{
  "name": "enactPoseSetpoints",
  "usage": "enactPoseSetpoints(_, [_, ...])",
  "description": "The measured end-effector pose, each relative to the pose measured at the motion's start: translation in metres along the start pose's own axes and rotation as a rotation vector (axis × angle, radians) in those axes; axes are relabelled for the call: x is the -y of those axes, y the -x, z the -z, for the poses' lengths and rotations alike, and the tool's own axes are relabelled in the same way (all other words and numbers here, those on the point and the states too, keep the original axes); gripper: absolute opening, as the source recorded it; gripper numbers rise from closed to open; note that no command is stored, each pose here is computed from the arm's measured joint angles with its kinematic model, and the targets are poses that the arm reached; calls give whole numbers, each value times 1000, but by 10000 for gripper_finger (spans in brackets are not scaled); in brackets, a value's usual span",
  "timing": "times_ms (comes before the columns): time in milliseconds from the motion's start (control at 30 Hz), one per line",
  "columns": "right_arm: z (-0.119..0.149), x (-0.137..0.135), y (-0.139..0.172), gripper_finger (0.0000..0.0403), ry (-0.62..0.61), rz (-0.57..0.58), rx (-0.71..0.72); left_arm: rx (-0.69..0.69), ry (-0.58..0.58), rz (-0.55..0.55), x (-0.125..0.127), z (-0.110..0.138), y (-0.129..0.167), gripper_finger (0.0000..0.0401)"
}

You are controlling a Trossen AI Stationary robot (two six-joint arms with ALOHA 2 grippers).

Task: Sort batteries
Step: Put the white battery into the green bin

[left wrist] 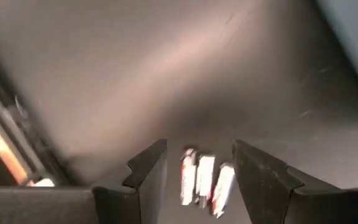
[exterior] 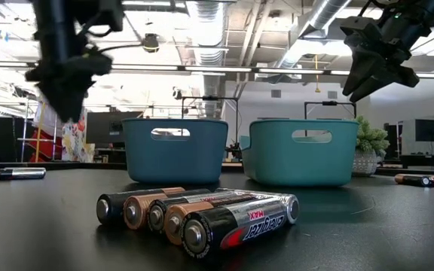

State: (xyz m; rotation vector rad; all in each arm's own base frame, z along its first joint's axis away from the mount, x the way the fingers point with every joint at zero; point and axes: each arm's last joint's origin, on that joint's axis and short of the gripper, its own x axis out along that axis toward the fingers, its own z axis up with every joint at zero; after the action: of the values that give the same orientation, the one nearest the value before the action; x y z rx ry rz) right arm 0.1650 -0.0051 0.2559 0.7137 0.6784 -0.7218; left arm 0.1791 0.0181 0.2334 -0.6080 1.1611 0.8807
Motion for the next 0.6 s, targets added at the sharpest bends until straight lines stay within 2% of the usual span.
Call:
enactPoseSetpoints(267, [0, 0, 0, 127, -8, -1, 0, -108, 39, -34, -20, 32, -34, 176])
enactPoseSetpoints(600, [0, 0, 0, 127, -17, -1, 1, -167, 66, -7, -24, 47, -62, 176])
